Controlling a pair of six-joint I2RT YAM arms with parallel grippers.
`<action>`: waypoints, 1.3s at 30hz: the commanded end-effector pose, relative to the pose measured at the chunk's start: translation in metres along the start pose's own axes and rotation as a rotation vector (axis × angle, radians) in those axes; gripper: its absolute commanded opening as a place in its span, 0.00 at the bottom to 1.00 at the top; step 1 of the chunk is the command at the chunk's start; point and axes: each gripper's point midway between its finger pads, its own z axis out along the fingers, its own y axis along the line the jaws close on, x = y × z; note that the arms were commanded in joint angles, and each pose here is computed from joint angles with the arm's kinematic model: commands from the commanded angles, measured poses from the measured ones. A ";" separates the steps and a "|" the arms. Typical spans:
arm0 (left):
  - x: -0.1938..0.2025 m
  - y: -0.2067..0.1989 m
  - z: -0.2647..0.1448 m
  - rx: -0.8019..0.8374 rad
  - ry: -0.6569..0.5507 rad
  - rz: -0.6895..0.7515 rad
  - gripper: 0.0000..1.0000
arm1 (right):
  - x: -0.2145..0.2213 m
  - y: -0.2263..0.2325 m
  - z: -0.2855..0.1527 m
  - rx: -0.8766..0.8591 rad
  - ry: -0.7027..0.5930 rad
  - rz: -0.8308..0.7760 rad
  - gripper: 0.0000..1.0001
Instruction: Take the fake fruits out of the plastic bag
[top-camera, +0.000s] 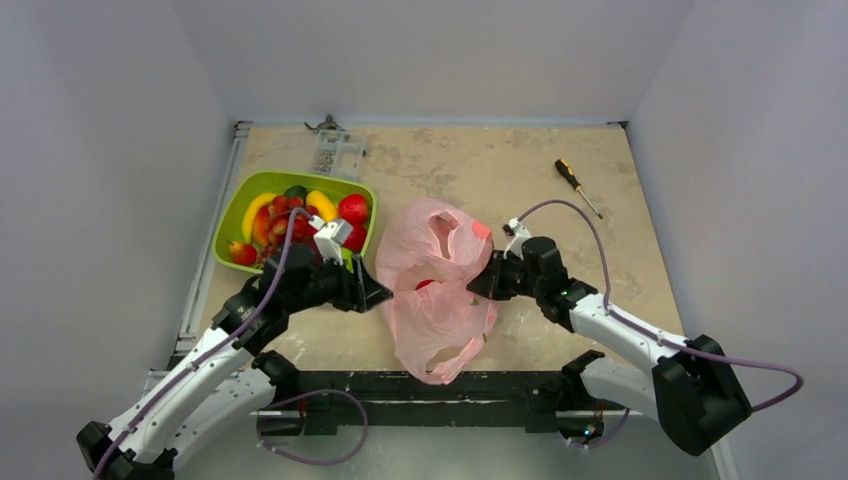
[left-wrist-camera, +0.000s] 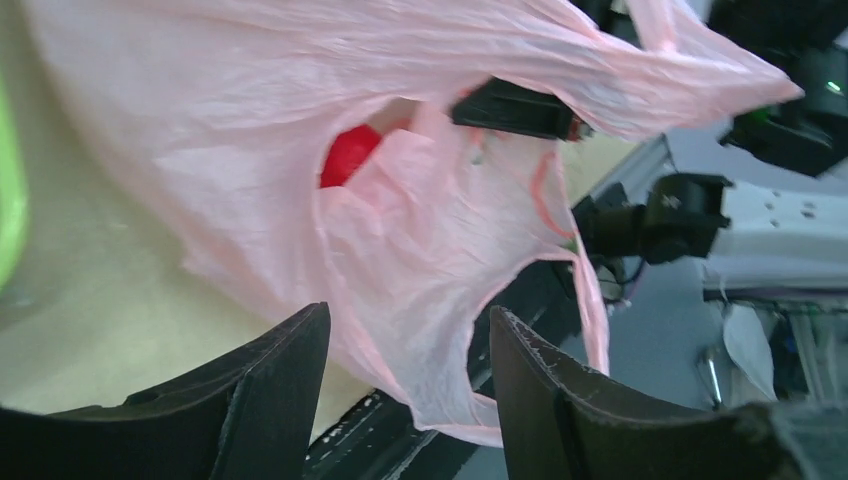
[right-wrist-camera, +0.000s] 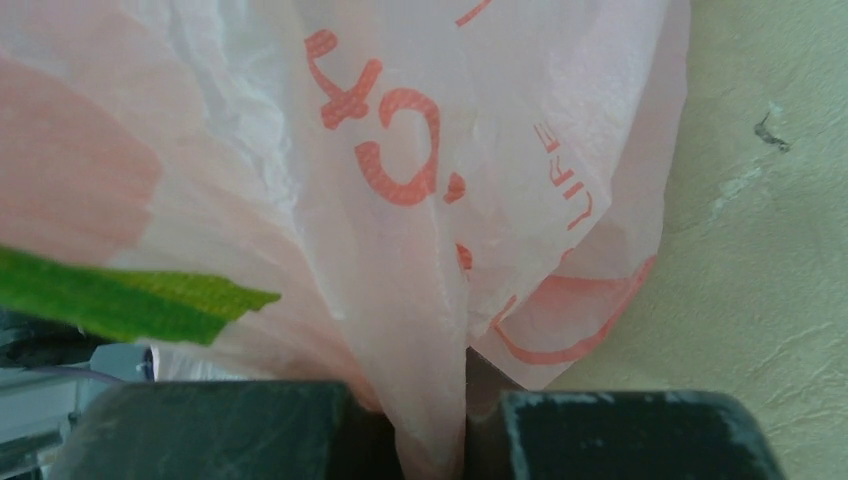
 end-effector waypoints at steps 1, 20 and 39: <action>0.002 -0.058 -0.001 0.293 -0.100 0.053 0.55 | -0.006 0.012 0.006 -0.083 -0.023 -0.030 0.10; 0.043 -0.086 0.064 0.136 -0.035 0.141 0.49 | -0.003 -0.004 -0.017 0.255 -0.080 0.492 0.99; 0.055 -0.073 0.081 -0.021 0.051 0.159 0.71 | 0.004 -0.008 0.030 0.293 -0.148 0.498 0.88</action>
